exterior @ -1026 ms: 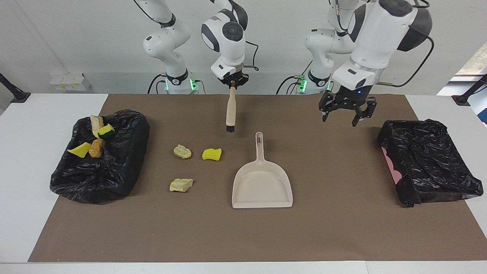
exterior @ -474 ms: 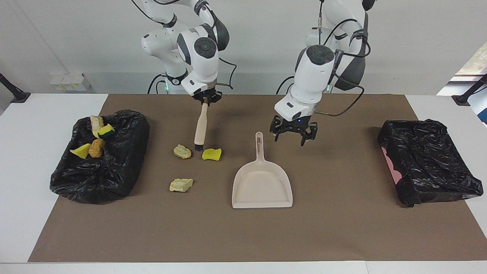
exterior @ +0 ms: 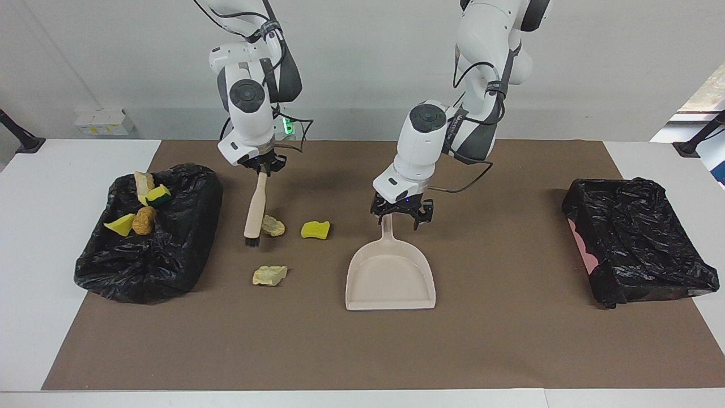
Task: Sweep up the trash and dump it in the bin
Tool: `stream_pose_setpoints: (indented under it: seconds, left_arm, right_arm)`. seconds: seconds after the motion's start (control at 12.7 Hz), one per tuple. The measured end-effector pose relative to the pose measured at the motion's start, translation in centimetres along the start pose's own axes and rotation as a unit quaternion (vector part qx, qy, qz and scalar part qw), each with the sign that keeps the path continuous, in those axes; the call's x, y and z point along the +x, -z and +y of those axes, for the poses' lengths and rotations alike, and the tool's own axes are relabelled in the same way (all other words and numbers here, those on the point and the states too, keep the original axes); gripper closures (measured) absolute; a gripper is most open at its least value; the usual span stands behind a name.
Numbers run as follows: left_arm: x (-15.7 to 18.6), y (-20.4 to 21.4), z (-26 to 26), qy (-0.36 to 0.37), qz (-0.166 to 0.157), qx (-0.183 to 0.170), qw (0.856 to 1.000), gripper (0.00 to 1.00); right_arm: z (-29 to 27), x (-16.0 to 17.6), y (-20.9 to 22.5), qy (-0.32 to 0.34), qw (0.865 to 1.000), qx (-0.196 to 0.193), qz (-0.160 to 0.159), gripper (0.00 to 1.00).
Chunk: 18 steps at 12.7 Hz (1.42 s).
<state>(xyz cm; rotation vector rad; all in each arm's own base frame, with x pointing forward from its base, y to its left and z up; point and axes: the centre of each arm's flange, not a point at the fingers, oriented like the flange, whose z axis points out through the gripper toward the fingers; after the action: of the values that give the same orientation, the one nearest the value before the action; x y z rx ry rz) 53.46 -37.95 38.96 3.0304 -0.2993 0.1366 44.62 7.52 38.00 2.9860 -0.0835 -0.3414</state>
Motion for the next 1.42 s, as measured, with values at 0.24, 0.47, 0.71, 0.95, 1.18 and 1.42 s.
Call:
stream_pose_setpoints:
  seconds: [0.24,0.47,0.71,0.95,1.18,1.42]
  left_arm:
    - [-0.8,-1.1,0.4,-0.002,-0.008,0.003,1.000,0.00]
    - [-2.0,-2.8,1.9,-0.004,-0.014,0.004,1.000,0.00]
    - [-2.9,-3.7,2.6,-0.009,-0.024,0.008,1.000,0.15]
    - [-2.3,-3.2,1.6,-0.001,-0.018,0.009,1.000,0.58]
    - [-0.8,-0.5,-0.8,-0.001,0.002,0.006,1.000,0.68]
    - [-0.3,2.4,-3.1,-0.056,0.005,0.010,0.998,0.68]
  right_arm:
    - [2.9,0.5,-1.8,0.003,1.000,0.010,0.001,0.74]
    - [1.9,0.3,-3.6,0.012,1.000,0.012,0.009,0.74]
    - [0.3,0.0,-3.5,0.023,1.000,0.018,0.010,0.74]
    - [-2.7,-0.6,-3.0,0.046,0.999,0.022,0.016,0.74]
    - [-4.1,-0.9,-2.7,0.051,0.998,0.029,0.018,0.74]
    - [-5.8,-1.4,-2.3,0.051,0.998,0.041,0.017,0.74]
